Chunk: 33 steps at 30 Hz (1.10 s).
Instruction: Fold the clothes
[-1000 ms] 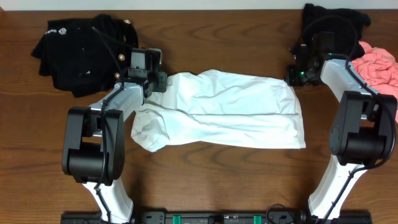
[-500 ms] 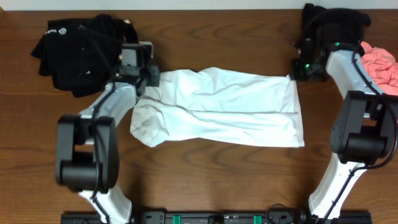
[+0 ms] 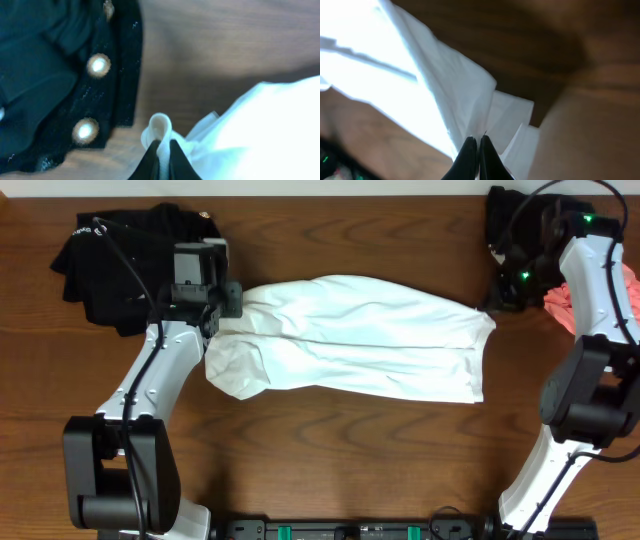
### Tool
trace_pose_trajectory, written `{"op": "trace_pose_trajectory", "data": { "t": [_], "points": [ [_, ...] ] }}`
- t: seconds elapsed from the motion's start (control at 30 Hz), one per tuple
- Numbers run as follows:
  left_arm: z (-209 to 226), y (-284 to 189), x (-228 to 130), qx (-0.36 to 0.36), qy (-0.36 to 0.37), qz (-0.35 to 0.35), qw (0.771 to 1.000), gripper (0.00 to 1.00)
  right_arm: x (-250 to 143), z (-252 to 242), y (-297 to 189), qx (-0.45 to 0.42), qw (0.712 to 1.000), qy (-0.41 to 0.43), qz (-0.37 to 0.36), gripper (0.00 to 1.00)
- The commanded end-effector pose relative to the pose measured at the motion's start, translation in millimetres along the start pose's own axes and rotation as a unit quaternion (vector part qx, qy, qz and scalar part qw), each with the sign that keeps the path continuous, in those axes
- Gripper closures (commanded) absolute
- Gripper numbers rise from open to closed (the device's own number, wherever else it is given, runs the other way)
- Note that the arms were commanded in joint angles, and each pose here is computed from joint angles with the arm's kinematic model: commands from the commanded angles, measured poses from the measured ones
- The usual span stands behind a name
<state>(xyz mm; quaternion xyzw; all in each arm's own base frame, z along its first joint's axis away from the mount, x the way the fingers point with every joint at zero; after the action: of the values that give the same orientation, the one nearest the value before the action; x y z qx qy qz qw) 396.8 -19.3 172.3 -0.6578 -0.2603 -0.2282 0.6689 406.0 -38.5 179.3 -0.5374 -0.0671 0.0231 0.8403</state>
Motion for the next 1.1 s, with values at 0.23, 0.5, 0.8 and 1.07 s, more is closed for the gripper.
{"op": "trace_pose_trajectory", "data": {
  "t": [0.23,0.5,0.8,1.07],
  "points": [
    [22.5,-7.7,2.3,0.095,-0.013,0.004,0.995,0.94,-16.4,0.6,-45.0,0.081,0.993,-0.067,-0.061,0.99],
    [24.5,-10.5,-19.5,0.102,-0.035,0.068,0.992,0.94,-36.8,-3.9,-62.0,0.074,0.996,-0.029,-0.044,0.99],
    [26.8,-11.8,-39.0,0.110,-0.034,0.117,0.986,0.94,-63.2,-35.0,-7.6,0.035,0.996,0.080,0.030,0.99],
    [37.2,-5.5,-65.3,0.121,-0.039,0.153,0.980,0.94,-90.3,-62.5,33.6,0.036,0.989,0.135,0.041,0.99]
  ]
}}
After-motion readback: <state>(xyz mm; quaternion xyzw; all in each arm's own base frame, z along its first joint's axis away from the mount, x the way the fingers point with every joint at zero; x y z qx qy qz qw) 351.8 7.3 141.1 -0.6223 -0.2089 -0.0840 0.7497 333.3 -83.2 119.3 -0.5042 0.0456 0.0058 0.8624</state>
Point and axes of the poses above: each gripper's point midway between its finger pads, its own y axis out along the fingers, its own z axis along the line the jaws close on, x = y × z, the point moved 8 cm from there along -y, back along the fingers, and after that the axes turned 3 degrees about -y, right-handed, at the moved point
